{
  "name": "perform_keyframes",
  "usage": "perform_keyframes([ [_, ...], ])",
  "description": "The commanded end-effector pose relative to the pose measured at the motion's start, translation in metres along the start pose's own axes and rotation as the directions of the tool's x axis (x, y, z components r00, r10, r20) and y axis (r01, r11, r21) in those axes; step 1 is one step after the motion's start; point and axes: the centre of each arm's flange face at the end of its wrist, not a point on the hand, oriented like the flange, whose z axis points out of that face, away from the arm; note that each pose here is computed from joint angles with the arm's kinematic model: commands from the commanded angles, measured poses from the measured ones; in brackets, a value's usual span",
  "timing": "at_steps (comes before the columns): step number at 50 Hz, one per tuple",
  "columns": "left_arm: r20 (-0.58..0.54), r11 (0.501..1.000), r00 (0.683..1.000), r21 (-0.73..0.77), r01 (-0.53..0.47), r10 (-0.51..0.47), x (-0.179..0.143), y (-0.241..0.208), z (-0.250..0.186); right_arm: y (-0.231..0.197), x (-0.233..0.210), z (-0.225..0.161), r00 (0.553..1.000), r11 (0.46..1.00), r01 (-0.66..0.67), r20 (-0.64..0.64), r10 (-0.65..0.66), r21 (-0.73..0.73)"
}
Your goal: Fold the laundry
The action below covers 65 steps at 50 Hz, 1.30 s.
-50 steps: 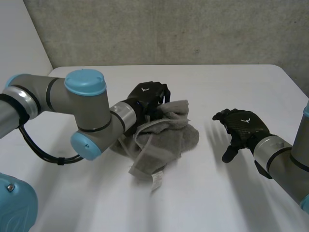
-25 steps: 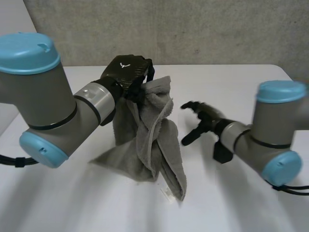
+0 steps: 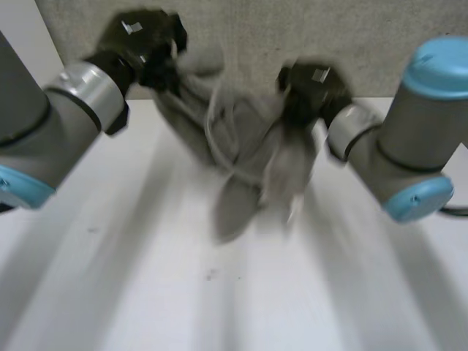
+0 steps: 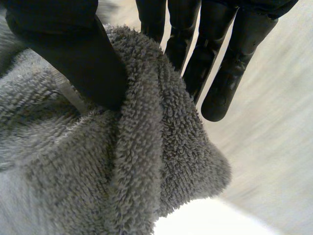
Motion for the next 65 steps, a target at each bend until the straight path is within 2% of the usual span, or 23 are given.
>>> perform_keyframes([
  [1, 0.125, 0.993, 0.992, 0.118, -0.029, 0.014, -0.052, -0.034, 0.012, -0.08, 0.021, 0.001, 0.887, 0.861, 0.433, -0.299, -0.352, 0.268],
  [5, 0.132, 0.995, 0.991, 0.098, 0.004, -0.017, -0.057, -0.028, 0.008, -0.068, 0.012, -0.004, 0.907, 0.876, 0.412, -0.206, -0.367, 0.252],
  [7, 0.116, 0.998, 0.991, -0.001, 0.065, -0.065, -0.051, 0.004, 0.0, -0.045, 0.005, -0.012, 0.922, 0.903, 0.387, -0.091, -0.376, 0.188],
  [8, 0.116, 0.998, 0.991, -0.001, 0.066, -0.065, -0.051, 0.004, 0.0, -0.045, 0.005, -0.012, 0.922, 0.903, 0.387, -0.09, -0.376, 0.187],
  [10, 0.096, 0.986, 0.99, -0.128, 0.111, -0.099, -0.038, 0.047, -0.015, -0.018, -0.001, -0.019, 0.934, 0.93, 0.356, 0.007, -0.358, 0.092],
  [11, 0.095, 0.985, 0.99, -0.128, 0.111, -0.099, -0.038, 0.047, -0.015, -0.018, -0.001, -0.019, 0.934, 0.93, 0.356, 0.008, -0.358, 0.092],
  [13, 0.083, 0.961, 0.988, -0.236, 0.145, -0.128, -0.028, 0.087, -0.031, 0.013, -0.005, -0.023, 0.945, 0.947, 0.321, 0.072, -0.318, -0.02],
  [16, 0.08, 0.948, 0.987, -0.276, 0.155, -0.138, -0.023, 0.104, -0.04, 0.031, -0.006, -0.024, 0.95, 0.949, 0.305, 0.094, -0.297, -0.082],
  [18, 0.074, 0.929, 0.986, -0.329, 0.168, -0.151, -0.013, 0.129, -0.054, 0.058, -0.005, -0.028, 0.956, 0.939, 0.284, 0.127, -0.264, -0.191],
  [21, 0.083, 0.907, 0.983, -0.379, 0.185, -0.165, -0.009, 0.144, -0.068, 0.074, -0.001, -0.032, 0.961, 0.926, 0.266, 0.144, -0.234, -0.269],
  [26, 0.081, 0.873, 0.98, -0.446, 0.199, -0.183, 0.002, 0.156, -0.09, 0.08, 0.002, -0.037, 0.965, 0.913, 0.255, 0.148, -0.218, -0.317],
  [31, 0.054, 0.883, 0.982, -0.43, 0.187, -0.182, 0.017, 0.131, -0.121, 0.075, 0.0, -0.046, 0.964, 0.906, 0.254, 0.16, -0.21, -0.339],
  [39, -0.001, 0.923, 0.986, -0.352, 0.157, -0.168, 0.03, 0.097, -0.134, 0.048, -0.009, -0.064, 0.952, 0.919, 0.263, 0.235, -0.197, -0.293],
  [43, 0.0, 0.954, 0.989, -0.265, 0.142, -0.147, 0.022, 0.077, -0.119, 0.022, -0.013, -0.072, 0.938, 0.939, 0.272, 0.274, -0.211, -0.209],
  [50, -0.034, 0.976, 0.99, -0.173, 0.131, -0.138, 0.011, 0.059, -0.084, -0.01, -0.019, -0.09, 0.903, 0.942, 0.323, 0.328, -0.277, -0.094],
  [52, -0.049, 0.974, 0.988, -0.178, 0.137, -0.148, 0.009, 0.071, -0.062, -0.022, -0.024, -0.1, 0.883, 0.936, 0.349, 0.348, -0.314, -0.041],
  [58, -0.07, 0.965, 0.984, -0.216, 0.147, -0.166, 0.011, 0.099, -0.031, -0.039, -0.032, -0.117, 0.859, 0.93, 0.367, 0.373, -0.351, 0.029],
  [61, -0.114, 0.953, 0.974, -0.255, 0.162, -0.196, 0.023, 0.121, -0.013, -0.048, -0.038, -0.128, 0.844, 0.925, 0.374, 0.386, -0.371, 0.07],
  [63, -0.147, 0.947, 0.965, -0.27, 0.172, -0.217, 0.03, 0.13, -0.008, -0.053, -0.04, -0.132, 0.838, 0.921, 0.378, 0.388, -0.382, 0.09],
  [65, -0.232, 0.93, 0.934, -0.31, 0.195, -0.273, 0.043, 0.149, -0.001, -0.059, -0.042, -0.138, 0.83, 0.914, 0.389, 0.386, -0.403, 0.118],
])
